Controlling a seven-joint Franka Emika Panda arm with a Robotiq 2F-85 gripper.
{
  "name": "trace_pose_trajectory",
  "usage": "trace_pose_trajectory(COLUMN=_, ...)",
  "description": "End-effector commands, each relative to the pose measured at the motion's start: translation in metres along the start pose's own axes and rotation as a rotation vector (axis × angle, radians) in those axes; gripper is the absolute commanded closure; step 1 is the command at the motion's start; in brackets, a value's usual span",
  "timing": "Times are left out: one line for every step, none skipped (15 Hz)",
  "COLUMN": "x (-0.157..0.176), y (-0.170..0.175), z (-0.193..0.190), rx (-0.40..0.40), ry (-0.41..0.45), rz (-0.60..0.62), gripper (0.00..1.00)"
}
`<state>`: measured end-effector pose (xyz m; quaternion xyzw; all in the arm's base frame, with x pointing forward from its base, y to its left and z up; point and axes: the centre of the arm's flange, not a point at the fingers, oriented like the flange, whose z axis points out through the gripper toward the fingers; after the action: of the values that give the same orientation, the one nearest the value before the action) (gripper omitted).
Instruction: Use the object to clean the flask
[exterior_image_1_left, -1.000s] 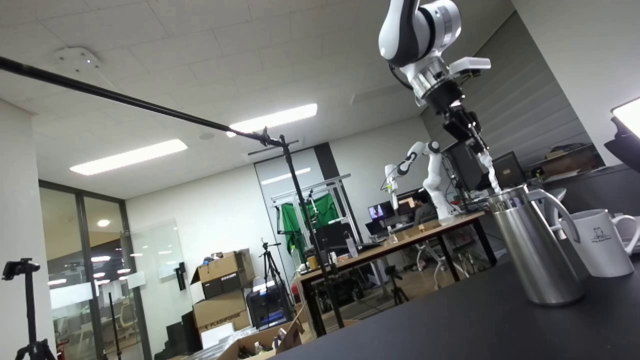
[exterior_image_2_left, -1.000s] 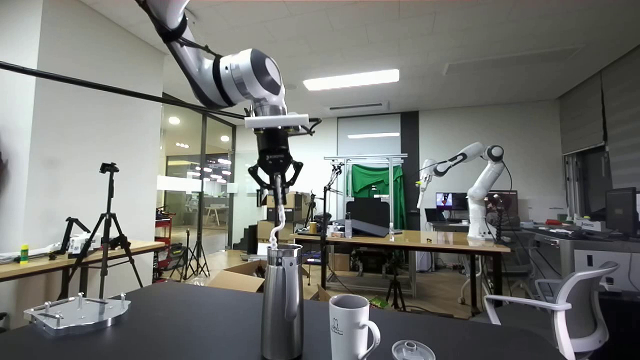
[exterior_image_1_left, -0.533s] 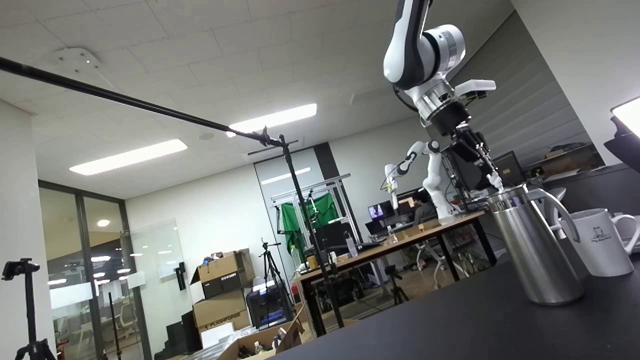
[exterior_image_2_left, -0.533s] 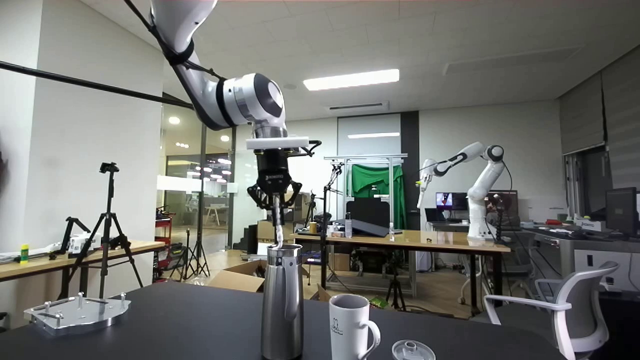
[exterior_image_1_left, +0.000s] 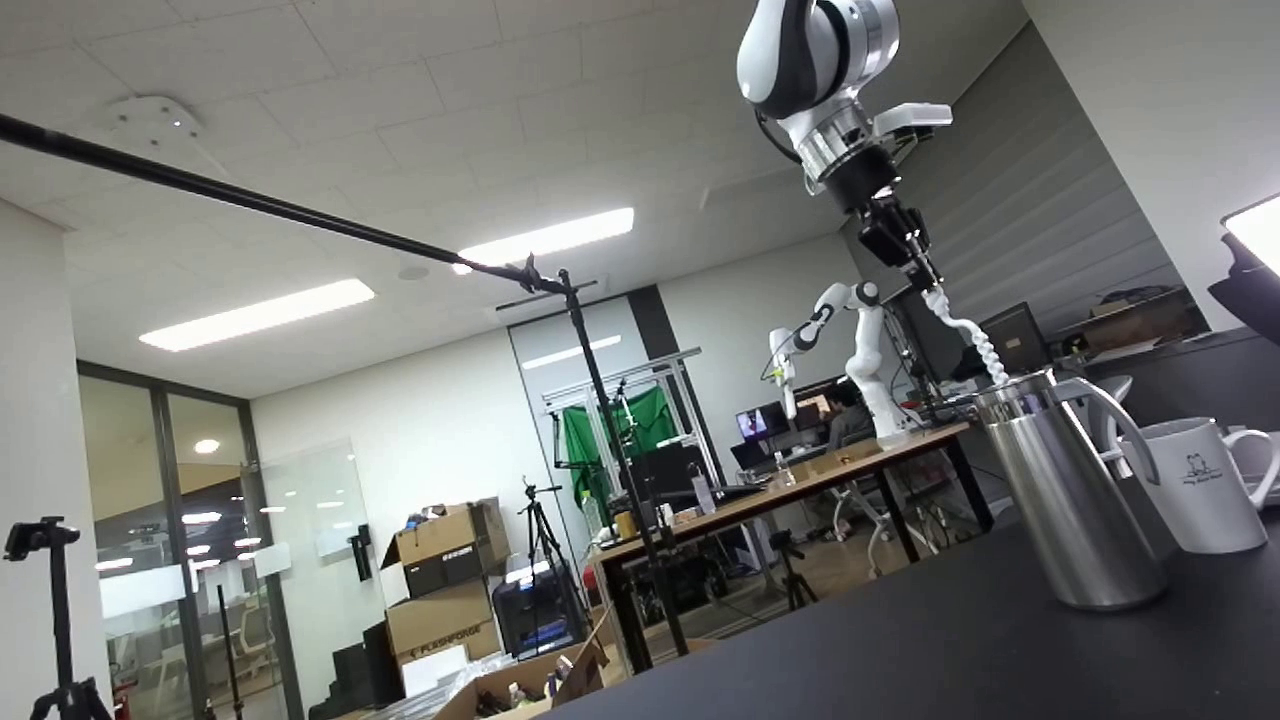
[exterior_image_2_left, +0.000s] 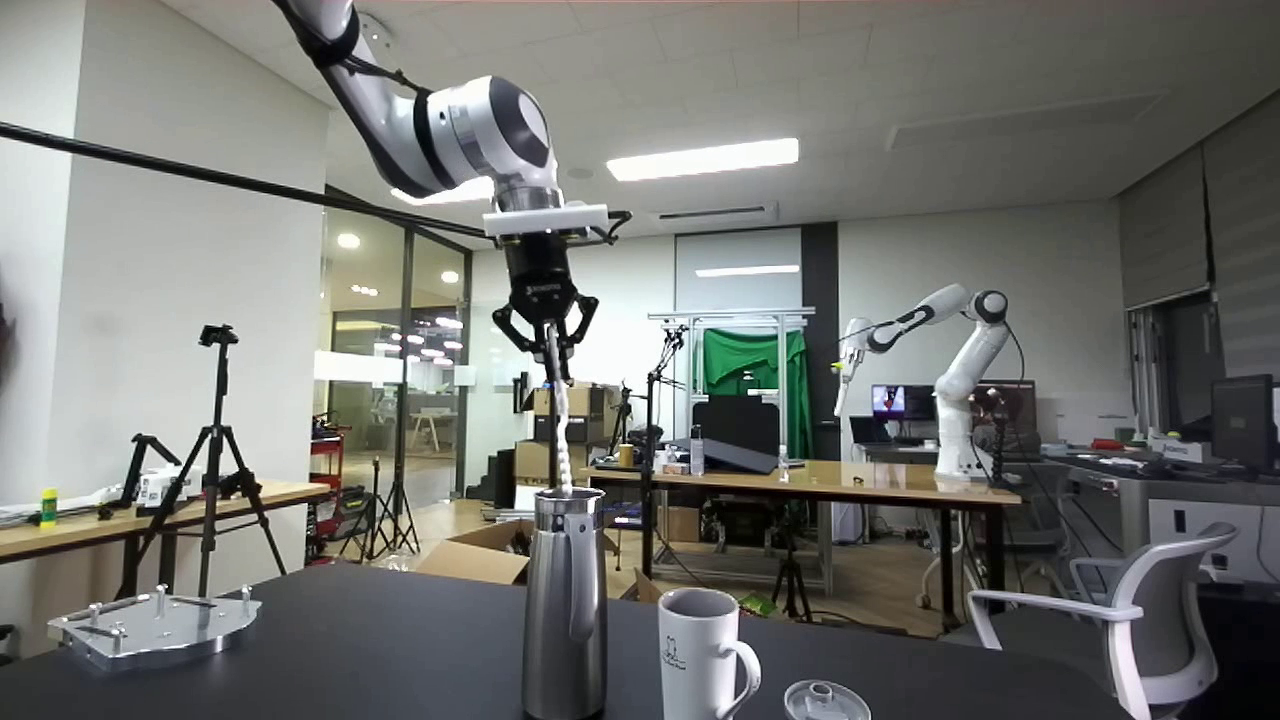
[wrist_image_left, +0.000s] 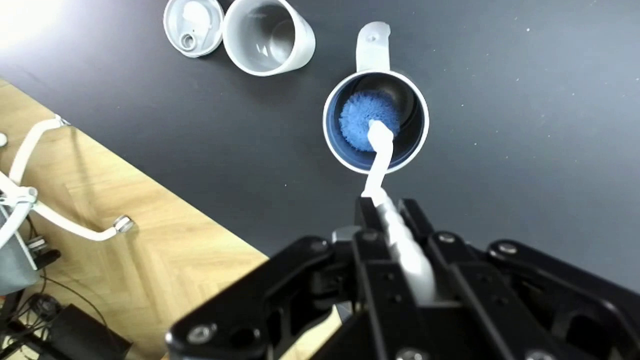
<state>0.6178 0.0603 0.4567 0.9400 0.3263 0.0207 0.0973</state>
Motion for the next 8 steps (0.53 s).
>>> trace_pose_trajectory(x=-0.003, y=0.003, z=-0.01, rx=-0.013, ry=0.001, rz=0.014, gripper=0.96)
trace_pose_trajectory(x=-0.002, y=0.002, z=0.001, rx=-0.003, ry=-0.007, rz=0.016, gripper=0.96)
trace_pose_trajectory(x=-0.002, y=0.001, z=0.01, rx=0.007, ry=-0.017, rz=0.016, gripper=0.96)
trace_pose_trajectory(x=-0.002, y=-0.001, z=0.024, rx=0.021, ry=-0.033, rz=0.016, gripper=0.96)
trace_pose_trajectory(x=-0.001, y=-0.003, z=0.035, rx=0.03, ry=-0.049, rz=0.016, gripper=0.96)
trace_pose_trajectory(x=0.001, y=-0.005, z=0.049, rx=0.043, ry=-0.067, rz=0.014, gripper=0.96)
trace_pose_trajectory(x=0.002, y=-0.007, z=0.06, rx=0.052, ry=-0.082, rz=0.011, gripper=0.96)
trace_pose_trajectory(x=0.004, y=-0.01, z=0.07, rx=0.058, ry=-0.096, rz=0.006, gripper=0.96)
